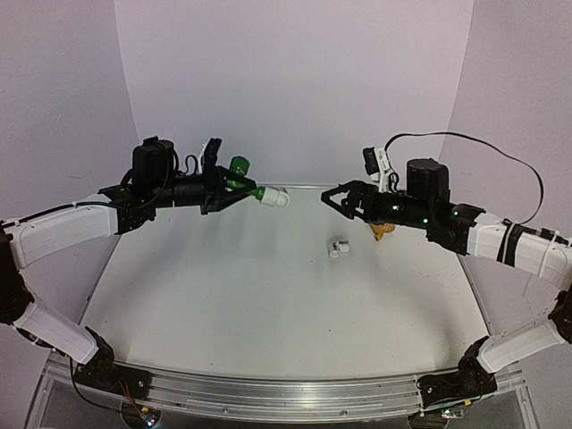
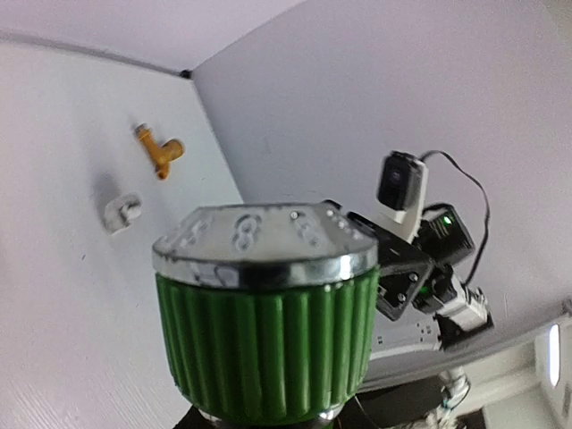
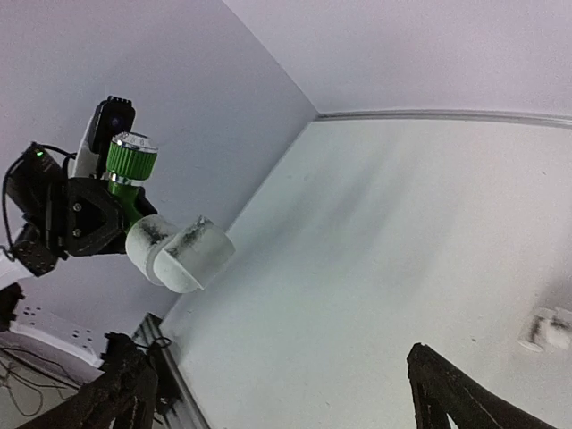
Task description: Install the water faucets
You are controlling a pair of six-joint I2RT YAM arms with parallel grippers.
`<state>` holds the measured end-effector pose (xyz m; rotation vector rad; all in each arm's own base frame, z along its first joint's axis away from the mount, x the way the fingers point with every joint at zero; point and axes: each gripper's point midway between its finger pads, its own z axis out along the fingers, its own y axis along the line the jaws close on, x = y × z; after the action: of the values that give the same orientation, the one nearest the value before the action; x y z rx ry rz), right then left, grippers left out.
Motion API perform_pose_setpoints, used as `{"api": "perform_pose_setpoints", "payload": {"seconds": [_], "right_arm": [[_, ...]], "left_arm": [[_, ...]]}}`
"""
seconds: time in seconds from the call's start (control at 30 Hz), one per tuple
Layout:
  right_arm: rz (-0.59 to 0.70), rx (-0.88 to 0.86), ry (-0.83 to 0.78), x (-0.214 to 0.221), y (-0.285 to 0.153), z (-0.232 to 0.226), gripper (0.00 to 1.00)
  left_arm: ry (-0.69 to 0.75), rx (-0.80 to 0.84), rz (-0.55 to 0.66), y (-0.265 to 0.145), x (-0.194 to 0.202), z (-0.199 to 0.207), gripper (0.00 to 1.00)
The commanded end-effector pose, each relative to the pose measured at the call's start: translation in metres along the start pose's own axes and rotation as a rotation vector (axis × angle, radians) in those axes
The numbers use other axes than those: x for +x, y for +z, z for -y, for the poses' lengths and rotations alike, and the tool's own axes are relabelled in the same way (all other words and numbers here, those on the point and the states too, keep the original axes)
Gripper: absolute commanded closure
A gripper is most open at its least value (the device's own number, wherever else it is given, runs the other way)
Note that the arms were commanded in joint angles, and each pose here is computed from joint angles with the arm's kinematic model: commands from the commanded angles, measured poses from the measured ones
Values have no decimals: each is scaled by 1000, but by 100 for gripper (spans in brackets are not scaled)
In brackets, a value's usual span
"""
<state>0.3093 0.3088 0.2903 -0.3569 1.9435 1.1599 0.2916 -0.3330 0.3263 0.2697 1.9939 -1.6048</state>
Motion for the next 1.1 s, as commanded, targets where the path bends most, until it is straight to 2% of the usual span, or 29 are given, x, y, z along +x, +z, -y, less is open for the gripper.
{"api": "perform_pose_setpoints", "payload": {"seconds": [0.0, 0.13, 0.23, 0.33, 0.5, 0.7, 0.8, 0.97, 1.07], "right_arm": [[-65, 163, -67, 16, -4, 25, 2], [-72, 149, -59, 25, -13, 21, 2], [-65, 167, -55, 31, -22, 23, 2], [-47, 190, -57, 33, -31, 26, 2], [-36, 203, -68, 31, -38, 25, 2], [-35, 189, -78, 27, -39, 20, 2], [-38, 189, -74, 29, -40, 20, 2], [-37, 192, -71, 30, -45, 19, 2], [-37, 197, -73, 32, -47, 20, 2]], "left_arm": [[-278, -148, 180, -21, -15, -37, 100], [-328, -227, 236, -38, -28, -80, 100], [-348, -242, 218, -50, -40, -108, 100], [-320, -241, 193, -65, -60, -138, 100], [-260, -257, 243, -96, -101, -187, 100], [-261, -142, 309, -112, -139, -242, 100], [-299, -133, 372, -128, -154, -286, 99], [-283, -132, 373, -122, -160, -325, 94], [-331, -166, 383, -123, -150, -354, 92]]}}
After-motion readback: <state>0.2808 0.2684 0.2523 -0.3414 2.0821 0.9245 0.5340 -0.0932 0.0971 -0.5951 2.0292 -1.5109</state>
